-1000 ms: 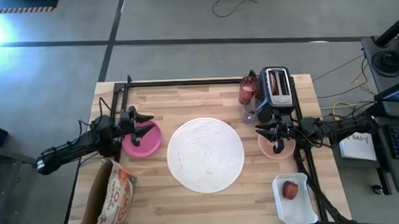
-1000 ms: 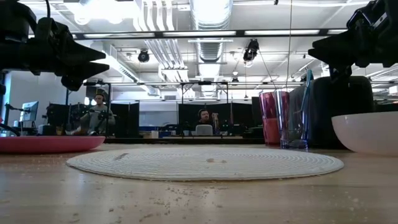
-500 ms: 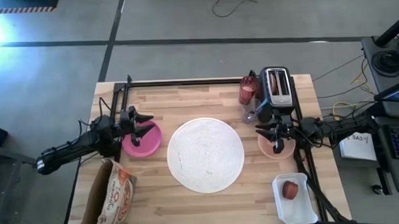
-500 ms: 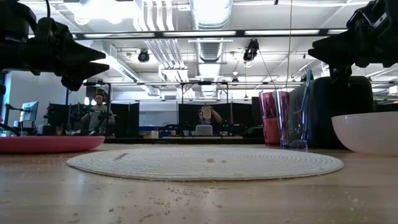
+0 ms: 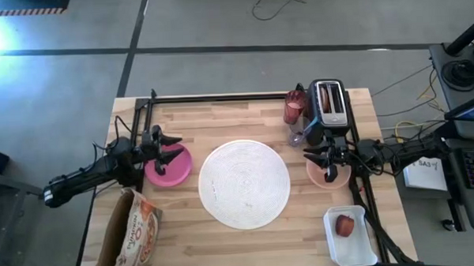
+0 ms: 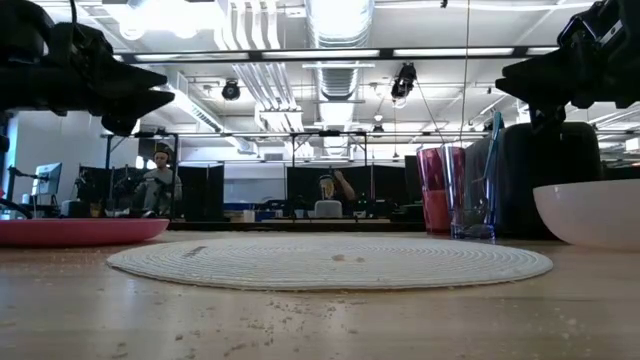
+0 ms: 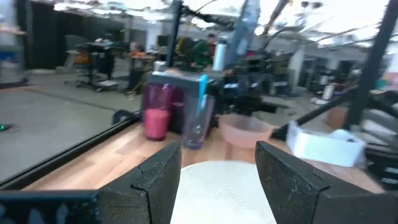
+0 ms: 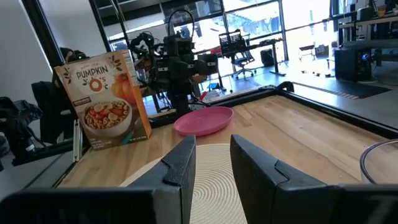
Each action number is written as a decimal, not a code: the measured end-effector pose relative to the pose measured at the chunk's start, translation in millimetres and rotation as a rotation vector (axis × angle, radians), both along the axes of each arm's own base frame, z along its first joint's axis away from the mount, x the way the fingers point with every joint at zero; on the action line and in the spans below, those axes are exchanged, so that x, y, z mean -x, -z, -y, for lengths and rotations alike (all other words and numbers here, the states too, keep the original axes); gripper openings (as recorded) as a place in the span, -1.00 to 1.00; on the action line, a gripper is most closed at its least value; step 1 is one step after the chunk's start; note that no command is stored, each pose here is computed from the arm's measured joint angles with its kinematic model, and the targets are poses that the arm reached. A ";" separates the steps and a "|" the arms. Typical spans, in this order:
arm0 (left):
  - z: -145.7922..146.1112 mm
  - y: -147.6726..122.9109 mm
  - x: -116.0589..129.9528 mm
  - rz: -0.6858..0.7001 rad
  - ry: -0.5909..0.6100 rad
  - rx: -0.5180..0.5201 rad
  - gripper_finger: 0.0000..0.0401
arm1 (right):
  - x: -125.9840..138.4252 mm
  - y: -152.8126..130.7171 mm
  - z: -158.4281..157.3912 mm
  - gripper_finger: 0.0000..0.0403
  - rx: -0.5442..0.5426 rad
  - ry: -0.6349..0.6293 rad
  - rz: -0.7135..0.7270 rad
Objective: Arrange a breakfast setting
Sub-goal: Move the cereal box to the top center of the table
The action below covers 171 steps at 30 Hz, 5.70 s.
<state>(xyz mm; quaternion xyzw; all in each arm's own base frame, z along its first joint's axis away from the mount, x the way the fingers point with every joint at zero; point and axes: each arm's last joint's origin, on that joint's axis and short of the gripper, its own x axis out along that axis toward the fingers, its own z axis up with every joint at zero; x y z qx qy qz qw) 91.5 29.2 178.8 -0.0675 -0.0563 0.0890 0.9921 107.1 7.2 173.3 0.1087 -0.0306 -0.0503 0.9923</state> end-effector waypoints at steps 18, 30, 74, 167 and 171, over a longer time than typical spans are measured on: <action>-0.1 -32.0 1.3 0.129 -0.006 0.019 -0.05 | 0.0 0.0 0.0 -0.55 0.000 0.000 0.000; 1.8 -42.9 -2.7 0.110 0.114 0.082 -0.05 | 0.0 0.0 0.0 -0.55 0.000 0.000 0.000; 16.1 -114.6 6.0 -0.497 0.637 -0.394 -0.05 | 0.0 0.0 0.0 -0.55 0.000 0.000 0.000; 0.7 -187.8 -85.0 -0.979 1.104 -0.202 0.12 | 0.0 0.0 0.0 -0.55 0.000 0.000 0.000; 1.8 -206.4 -76.3 -1.020 0.964 -0.115 0.12 | 0.0 0.0 0.0 -0.55 0.000 0.000 0.000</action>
